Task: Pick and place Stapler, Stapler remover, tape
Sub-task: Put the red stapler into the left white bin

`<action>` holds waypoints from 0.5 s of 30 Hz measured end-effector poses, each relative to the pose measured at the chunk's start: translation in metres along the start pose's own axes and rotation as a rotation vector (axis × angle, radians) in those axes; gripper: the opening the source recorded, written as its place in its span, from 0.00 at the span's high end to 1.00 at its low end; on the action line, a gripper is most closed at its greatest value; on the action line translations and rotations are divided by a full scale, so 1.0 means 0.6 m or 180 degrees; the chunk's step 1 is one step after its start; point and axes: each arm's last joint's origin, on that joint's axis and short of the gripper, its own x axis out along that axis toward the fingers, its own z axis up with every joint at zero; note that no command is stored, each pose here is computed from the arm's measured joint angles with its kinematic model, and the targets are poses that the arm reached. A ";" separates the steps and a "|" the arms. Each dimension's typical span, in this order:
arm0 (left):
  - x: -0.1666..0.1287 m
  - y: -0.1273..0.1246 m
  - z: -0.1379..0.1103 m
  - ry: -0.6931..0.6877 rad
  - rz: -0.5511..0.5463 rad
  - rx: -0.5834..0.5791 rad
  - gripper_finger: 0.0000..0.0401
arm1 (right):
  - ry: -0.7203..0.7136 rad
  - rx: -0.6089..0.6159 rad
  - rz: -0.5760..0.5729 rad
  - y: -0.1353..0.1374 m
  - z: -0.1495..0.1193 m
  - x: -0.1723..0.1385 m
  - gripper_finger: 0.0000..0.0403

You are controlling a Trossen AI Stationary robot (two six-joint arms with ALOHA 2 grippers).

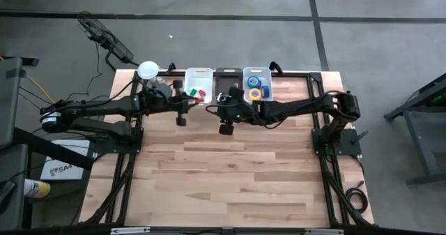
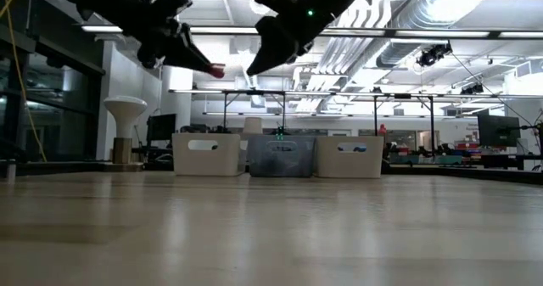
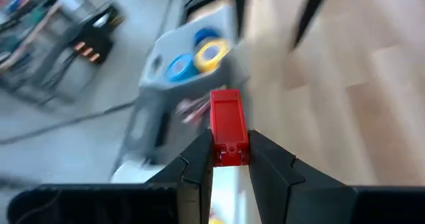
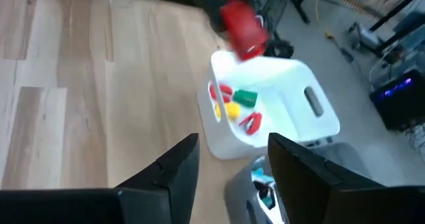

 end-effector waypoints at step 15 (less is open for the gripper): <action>0.044 0.031 -0.054 0.0851 0.0574 -0.0147 0.82 | 0.0598 0.0122 0.0027 -0.006 -0.040 0.003 0.57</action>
